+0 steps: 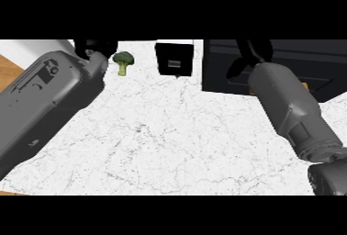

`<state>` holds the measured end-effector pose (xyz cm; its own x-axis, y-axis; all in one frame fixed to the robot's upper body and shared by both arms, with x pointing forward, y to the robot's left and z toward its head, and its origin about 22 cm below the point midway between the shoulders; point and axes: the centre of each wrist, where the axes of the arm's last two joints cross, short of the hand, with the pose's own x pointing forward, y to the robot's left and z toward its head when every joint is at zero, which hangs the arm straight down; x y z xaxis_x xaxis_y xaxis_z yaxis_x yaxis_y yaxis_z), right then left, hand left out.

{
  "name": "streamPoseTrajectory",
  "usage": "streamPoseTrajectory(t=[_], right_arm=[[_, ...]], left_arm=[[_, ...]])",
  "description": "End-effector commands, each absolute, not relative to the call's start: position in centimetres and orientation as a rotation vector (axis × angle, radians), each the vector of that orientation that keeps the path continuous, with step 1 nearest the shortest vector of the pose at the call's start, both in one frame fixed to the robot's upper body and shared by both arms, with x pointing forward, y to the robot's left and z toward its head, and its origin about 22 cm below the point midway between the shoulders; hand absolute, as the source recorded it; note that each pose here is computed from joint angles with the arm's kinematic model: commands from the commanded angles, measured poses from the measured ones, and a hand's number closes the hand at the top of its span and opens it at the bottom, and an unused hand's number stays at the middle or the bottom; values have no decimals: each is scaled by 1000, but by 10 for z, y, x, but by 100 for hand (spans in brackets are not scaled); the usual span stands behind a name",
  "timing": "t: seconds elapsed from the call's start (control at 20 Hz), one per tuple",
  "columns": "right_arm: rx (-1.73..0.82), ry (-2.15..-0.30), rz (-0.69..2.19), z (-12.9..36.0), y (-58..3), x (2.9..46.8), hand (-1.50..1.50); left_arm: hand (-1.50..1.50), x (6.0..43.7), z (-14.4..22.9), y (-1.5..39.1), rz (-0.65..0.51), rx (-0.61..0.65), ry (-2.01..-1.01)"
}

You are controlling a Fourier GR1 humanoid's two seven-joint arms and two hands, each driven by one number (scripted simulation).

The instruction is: Pick up the can, place it into the drawer and close the drawer

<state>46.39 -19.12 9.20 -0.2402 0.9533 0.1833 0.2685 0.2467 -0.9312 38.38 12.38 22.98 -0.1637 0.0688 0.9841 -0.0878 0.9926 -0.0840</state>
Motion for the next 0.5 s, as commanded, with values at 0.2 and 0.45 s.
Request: streamPoseTrajectory(t=[0.2, 0.45], right_arm=[[-745, -1859, 551, 130, -178, 475, -150], [-657, -1864, 530, 133, -190, 476, -150]], left_arm=[[-150, 383, 225, 136, 150, 44, -1721], [-150, 377, 215, 130, 129, 31, -1720]])
